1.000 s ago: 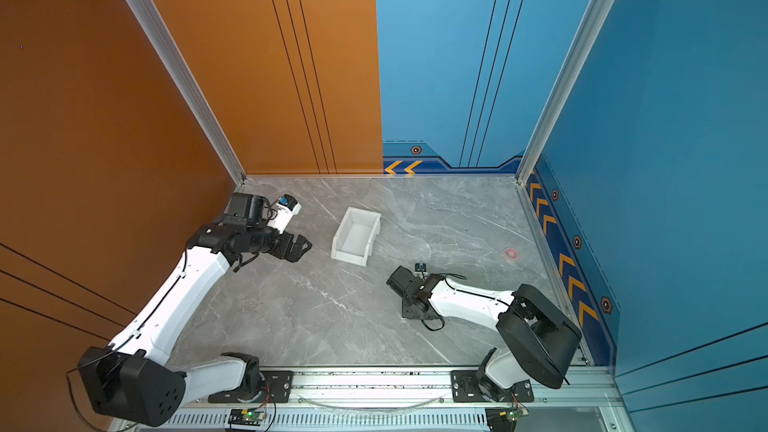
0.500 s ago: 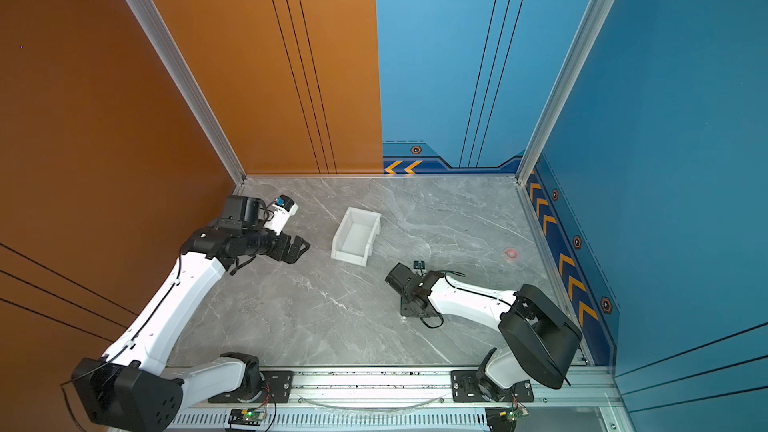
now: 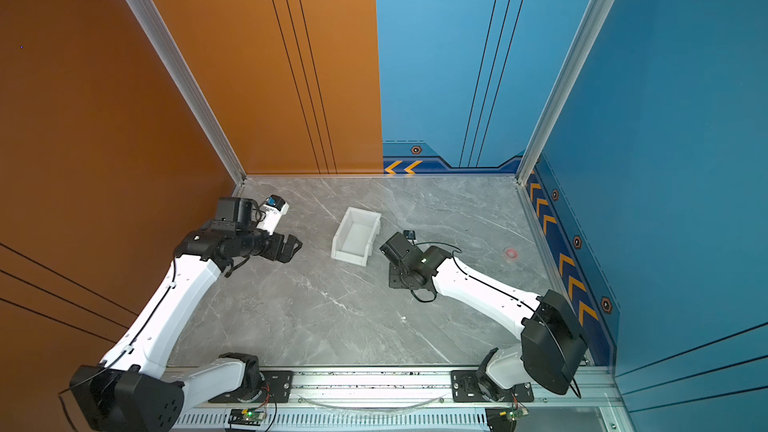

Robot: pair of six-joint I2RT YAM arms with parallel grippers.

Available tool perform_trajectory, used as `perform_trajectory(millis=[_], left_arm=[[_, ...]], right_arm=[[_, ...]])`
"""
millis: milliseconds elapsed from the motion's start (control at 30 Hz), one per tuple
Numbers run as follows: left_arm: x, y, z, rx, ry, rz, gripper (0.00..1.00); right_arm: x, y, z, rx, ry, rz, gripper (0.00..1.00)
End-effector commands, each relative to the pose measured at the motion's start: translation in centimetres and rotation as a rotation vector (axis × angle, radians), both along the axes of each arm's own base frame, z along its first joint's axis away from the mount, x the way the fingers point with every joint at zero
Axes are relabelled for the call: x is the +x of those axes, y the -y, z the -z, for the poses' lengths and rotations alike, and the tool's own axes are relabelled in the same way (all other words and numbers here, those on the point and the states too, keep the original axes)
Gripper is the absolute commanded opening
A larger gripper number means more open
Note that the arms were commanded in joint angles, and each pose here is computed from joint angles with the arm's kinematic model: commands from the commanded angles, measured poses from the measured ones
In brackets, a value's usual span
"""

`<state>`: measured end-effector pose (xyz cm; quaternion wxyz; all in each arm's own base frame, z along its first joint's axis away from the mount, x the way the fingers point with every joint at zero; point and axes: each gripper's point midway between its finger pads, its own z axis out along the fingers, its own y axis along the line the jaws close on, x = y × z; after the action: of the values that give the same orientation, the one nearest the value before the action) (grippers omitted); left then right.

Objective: Put the screwdriver in the bin
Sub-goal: 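Carry the screwdriver with the right gripper over the white bin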

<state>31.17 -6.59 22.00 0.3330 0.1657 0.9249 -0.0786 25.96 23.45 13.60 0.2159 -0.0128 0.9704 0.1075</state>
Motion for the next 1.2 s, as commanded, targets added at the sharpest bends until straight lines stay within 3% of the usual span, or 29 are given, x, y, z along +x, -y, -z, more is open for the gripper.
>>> perform_trajectory(millis=[0,367,733,1167], left_arm=[[-0.3,-0.8,0.0,-0.003,-0.009,-0.045,0.98],[-0.2,-1.4,-1.4,-0.024,0.025,-0.072,0.98],[0.1,-1.3,-1.6,-0.046,0.021,-0.081,0.98],[0.1,-1.3,-1.4,-0.059,0.011,-0.086,0.98]], right_arm=[[1.2,-1.4,-1.6,-0.009,0.01,-0.056,0.11],[7.5,-7.6,-4.0,0.046,0.058,-0.121,0.11],[12.0,-11.8,-1.6,0.059,0.045,-0.131,0.12],[15.2,-13.7,3.2,0.076,-0.015,-0.08,0.12]])
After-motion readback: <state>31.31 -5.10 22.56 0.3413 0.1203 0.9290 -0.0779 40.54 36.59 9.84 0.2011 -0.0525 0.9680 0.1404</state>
